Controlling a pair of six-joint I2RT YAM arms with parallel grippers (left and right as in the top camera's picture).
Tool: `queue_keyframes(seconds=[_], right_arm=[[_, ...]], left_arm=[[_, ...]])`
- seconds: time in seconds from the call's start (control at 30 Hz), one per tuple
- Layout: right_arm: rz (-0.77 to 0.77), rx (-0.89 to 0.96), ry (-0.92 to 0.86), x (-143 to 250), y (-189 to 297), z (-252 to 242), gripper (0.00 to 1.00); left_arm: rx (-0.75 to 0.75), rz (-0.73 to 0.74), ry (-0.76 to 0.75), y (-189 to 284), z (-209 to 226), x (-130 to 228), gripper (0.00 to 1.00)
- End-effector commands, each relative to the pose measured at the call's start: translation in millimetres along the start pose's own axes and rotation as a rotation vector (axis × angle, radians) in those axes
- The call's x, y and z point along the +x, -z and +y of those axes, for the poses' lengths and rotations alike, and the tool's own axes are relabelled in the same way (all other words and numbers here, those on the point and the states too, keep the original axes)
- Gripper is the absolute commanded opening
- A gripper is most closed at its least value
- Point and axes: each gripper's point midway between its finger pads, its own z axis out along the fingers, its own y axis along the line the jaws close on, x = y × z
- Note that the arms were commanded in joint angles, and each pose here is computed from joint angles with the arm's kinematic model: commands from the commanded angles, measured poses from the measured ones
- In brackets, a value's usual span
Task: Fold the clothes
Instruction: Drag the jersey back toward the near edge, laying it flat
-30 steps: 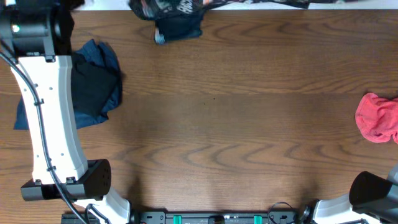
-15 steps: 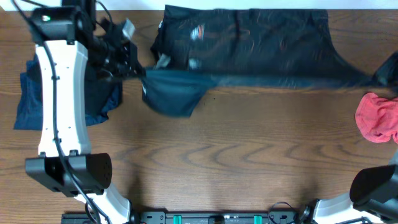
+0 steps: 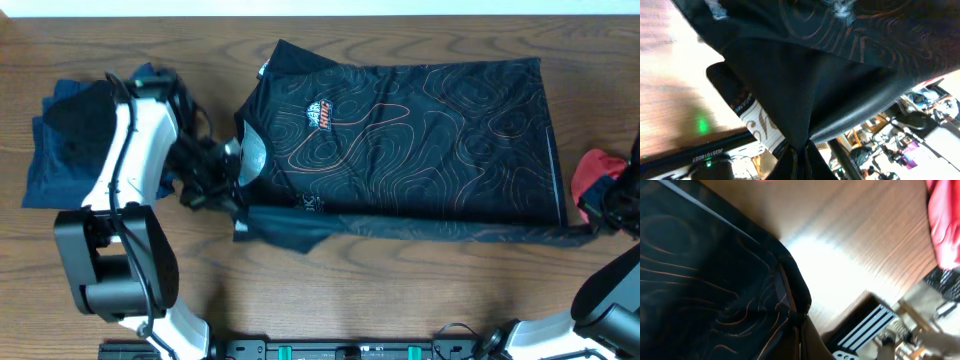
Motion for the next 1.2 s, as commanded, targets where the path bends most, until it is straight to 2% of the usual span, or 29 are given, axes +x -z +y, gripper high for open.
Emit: queue_keyframes(seconds=[0.0, 0.3, 0.63, 0.73, 0.93, 1.17], right_arm=[[0.036, 0.008, -0.037, 5, -11, -9, 0.01], [0.073, 0.014, -0.044, 16, -18, -15, 0.01], [0.028, -0.002, -0.056, 21, -8, -19, 0.01], [-0.013, -0.025, -0.064, 16, -3, -17, 0.01], [-0.069, -0.225, 0.021, 0, 3, 22, 0.01], [-0.158, -0.255, 0.047, -17, 10, 39, 0.01]], left_arm=[[-0.007, -0.01, -0.011, -8, 7, 18, 0.06], [-0.076, -0.076, 0.024, -24, 27, 46, 0.06], [-0.074, -0.188, 0.012, -19, 22, 65, 0.06], [-0.071, -0.253, 0.006, -14, 21, 53, 0.06], [-0.055, -0.413, -0.016, -1, 16, 12, 0.06], [-0.036, -0.577, -0.065, 17, 7, -27, 0.06]])
